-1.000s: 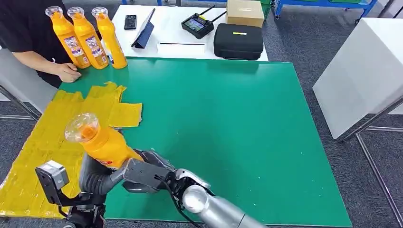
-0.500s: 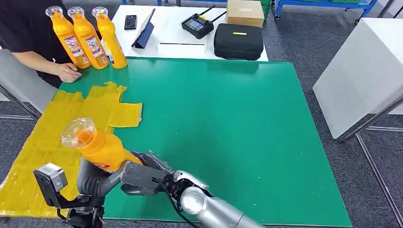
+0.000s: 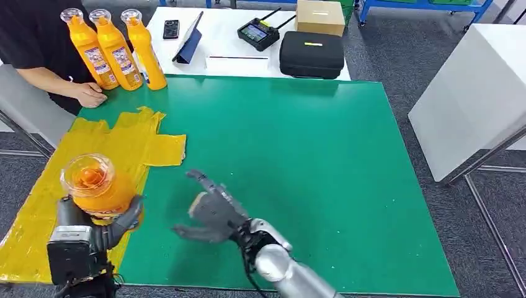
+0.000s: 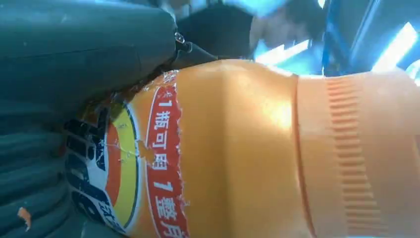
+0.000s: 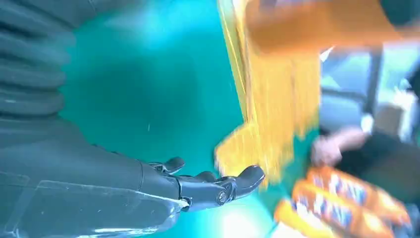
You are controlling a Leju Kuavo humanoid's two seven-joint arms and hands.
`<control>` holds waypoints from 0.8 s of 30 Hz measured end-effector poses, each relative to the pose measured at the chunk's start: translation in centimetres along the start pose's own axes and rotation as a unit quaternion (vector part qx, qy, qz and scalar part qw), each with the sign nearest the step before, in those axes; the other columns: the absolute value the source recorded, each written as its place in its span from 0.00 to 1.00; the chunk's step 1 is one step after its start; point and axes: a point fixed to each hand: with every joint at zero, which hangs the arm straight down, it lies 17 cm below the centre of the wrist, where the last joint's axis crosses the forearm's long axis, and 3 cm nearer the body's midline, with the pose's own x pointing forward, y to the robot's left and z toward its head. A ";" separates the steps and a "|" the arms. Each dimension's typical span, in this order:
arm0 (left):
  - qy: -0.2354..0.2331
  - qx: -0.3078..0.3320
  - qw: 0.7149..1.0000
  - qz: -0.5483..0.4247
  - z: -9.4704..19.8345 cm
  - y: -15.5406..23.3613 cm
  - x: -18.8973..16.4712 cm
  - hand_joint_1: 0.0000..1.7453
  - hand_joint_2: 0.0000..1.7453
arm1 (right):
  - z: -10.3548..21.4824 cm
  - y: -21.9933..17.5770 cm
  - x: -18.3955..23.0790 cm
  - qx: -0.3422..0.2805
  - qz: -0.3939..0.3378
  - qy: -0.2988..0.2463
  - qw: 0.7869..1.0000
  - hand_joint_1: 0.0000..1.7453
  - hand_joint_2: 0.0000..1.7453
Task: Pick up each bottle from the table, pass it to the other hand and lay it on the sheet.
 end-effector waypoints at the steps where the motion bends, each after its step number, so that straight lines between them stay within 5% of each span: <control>1: 0.000 0.007 1.000 -0.021 0.0 0.6 -0.6 1.00 1.00 | 0.5 -1.2 0.2 -0.015 -0.003 -0.006 1.000 0.00 0.00; 14: -0.015 0.010 0.988 -0.154 0.7 1.6 -3.1 1.00 1.00 | 3.4 -5.8 1.2 -0.071 -0.010 -0.034 0.997 0.00 0.00; 18: -0.075 -0.049 0.932 -0.351 0.3 -1.1 -4.2 1.00 1.00 | 3.9 -6.1 1.6 -0.074 -0.016 -0.040 0.996 0.00 0.00; 24: -0.037 -0.100 0.859 -0.501 0.2 -3.4 -10.8 1.00 1.00 | 4.3 -6.2 1.4 -0.069 -0.024 -0.039 0.997 0.00 0.00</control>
